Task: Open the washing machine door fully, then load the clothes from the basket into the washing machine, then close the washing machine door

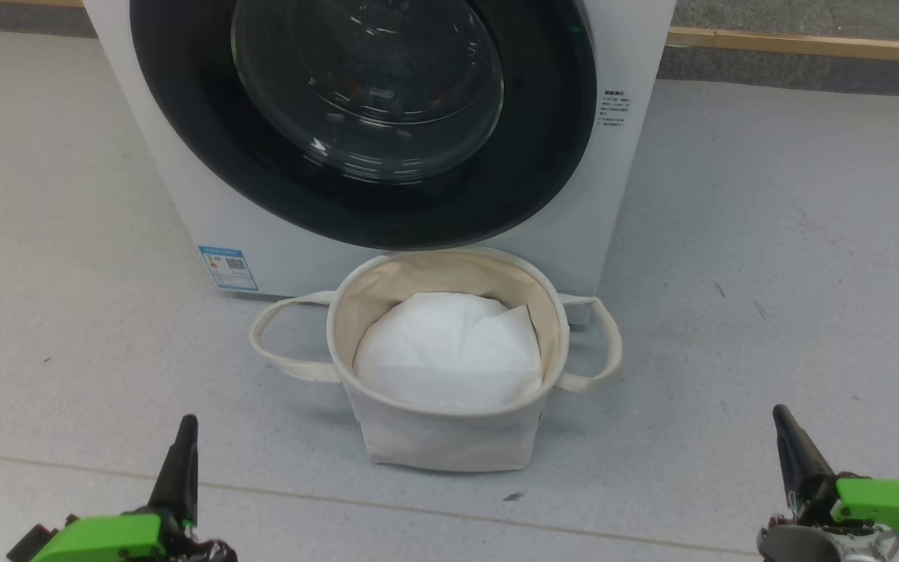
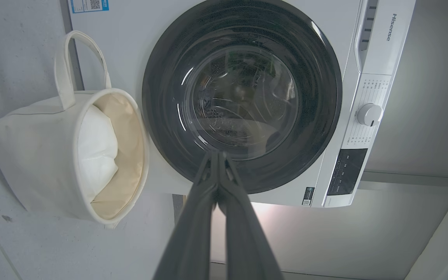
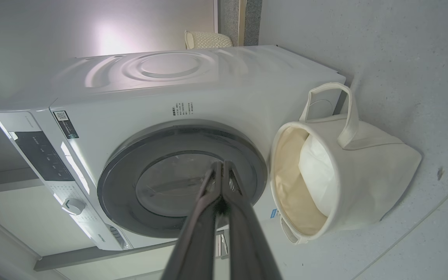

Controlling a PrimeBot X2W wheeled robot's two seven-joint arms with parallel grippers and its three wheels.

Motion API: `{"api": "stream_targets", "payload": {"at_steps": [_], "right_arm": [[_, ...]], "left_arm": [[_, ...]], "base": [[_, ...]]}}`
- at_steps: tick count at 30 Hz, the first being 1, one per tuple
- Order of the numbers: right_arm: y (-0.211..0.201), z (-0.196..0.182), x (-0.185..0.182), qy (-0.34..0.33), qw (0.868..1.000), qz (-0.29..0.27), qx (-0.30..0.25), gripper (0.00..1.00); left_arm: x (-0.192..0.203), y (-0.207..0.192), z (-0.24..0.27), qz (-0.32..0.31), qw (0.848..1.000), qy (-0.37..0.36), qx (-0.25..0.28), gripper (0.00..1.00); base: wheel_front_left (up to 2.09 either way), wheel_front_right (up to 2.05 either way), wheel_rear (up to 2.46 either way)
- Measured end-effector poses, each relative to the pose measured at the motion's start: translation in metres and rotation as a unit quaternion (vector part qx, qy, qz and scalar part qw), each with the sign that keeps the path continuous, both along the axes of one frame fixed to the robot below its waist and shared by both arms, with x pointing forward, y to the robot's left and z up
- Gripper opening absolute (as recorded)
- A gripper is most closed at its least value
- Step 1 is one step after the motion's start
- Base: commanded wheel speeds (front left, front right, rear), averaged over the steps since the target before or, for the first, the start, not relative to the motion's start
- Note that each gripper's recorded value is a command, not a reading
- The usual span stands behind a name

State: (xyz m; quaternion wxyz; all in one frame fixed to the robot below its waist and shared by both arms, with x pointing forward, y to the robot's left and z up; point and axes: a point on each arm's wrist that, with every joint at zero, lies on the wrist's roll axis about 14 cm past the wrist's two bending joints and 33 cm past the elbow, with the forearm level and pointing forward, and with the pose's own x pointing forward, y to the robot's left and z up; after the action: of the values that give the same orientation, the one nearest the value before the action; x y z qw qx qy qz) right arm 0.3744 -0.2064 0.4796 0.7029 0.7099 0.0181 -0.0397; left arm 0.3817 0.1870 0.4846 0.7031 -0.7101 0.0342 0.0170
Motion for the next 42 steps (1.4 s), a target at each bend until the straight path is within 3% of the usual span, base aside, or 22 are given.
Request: {"api": "stream_targets", "payload": {"at_steps": [42], "right_arm": [[-0.0003, 0.0, 0.0, 0.0, 1.0, 0.0, 0.0, 0.0]], "left_arm": [[0.0, 0.0, 0.0, 0.0, 1.0, 0.0, 0.0, 0.0]], "base": [[0.0, 0.0, 0.0]]}}
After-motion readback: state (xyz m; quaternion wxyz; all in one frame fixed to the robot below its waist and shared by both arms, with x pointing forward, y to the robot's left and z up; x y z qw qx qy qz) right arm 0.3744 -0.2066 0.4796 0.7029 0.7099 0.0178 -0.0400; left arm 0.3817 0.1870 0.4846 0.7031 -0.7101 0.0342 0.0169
